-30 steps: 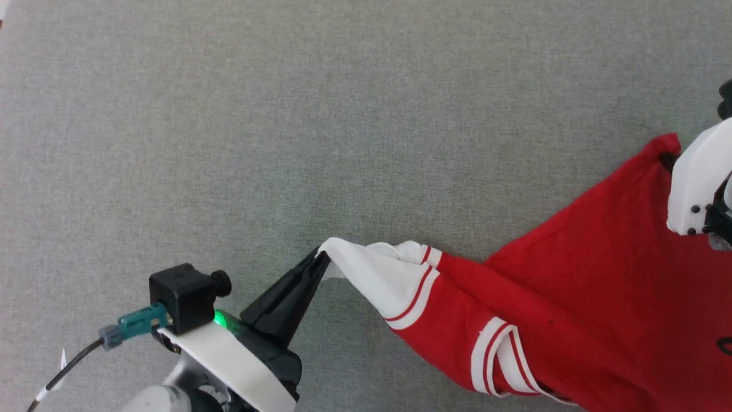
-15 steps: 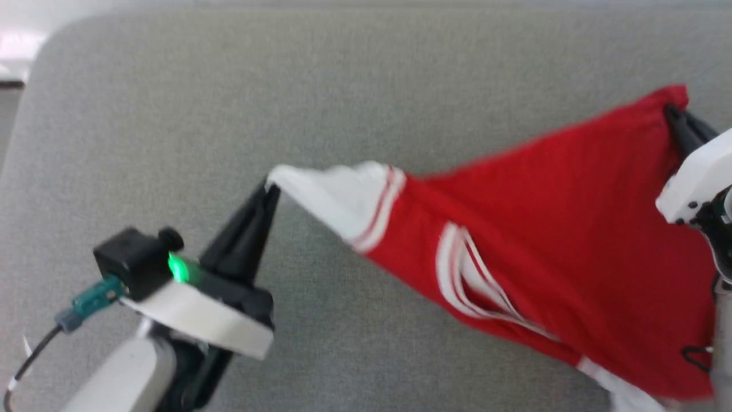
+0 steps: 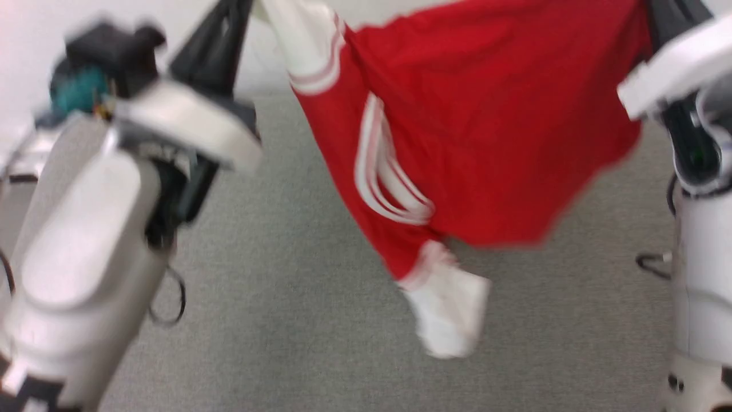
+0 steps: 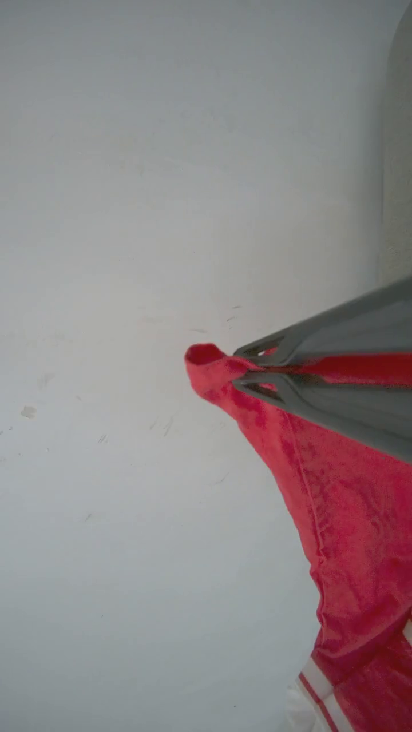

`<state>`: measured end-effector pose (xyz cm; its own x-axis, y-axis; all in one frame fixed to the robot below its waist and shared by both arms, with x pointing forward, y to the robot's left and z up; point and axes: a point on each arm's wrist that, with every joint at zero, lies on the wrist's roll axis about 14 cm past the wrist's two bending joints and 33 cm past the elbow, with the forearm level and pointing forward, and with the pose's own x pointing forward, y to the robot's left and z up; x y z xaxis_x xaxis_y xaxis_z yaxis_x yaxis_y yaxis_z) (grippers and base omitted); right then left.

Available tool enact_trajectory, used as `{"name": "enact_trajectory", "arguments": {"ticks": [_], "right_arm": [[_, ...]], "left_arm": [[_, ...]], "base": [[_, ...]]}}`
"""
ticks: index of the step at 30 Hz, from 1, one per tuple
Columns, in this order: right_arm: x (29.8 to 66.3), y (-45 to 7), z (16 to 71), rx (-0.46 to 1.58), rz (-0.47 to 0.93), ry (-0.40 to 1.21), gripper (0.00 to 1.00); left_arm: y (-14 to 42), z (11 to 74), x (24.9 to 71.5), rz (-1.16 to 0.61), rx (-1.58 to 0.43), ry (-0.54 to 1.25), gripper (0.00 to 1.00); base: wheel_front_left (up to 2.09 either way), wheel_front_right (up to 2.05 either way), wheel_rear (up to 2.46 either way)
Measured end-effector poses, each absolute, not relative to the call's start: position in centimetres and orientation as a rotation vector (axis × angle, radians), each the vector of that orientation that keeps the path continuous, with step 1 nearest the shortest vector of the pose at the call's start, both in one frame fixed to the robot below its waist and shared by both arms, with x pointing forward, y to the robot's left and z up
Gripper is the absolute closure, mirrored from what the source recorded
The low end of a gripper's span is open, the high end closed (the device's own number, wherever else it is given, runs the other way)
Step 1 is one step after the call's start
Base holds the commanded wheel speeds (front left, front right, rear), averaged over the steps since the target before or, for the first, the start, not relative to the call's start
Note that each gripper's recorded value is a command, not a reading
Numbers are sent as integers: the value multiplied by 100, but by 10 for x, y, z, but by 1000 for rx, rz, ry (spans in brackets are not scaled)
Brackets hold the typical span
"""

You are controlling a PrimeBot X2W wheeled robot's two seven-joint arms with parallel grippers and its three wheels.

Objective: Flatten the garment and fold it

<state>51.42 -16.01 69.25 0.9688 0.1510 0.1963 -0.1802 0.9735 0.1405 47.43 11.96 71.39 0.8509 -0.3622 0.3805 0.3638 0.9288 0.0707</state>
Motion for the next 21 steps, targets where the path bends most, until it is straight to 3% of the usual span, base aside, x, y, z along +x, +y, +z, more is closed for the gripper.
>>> {"name": "enact_trajectory", "arguments": {"ticks": [12, 21], "right_arm": [[513, -166, 791, 79, 142, -331, 100], [545, -171, 783, 57, 124, -261, 100]], "left_arm": [[102, 816, 511, -370, 41, -456, 100], [112, 840, 550, -307, 20, -459, 100]], "base": [[0, 0, 0], [0, 0, 0]]}}
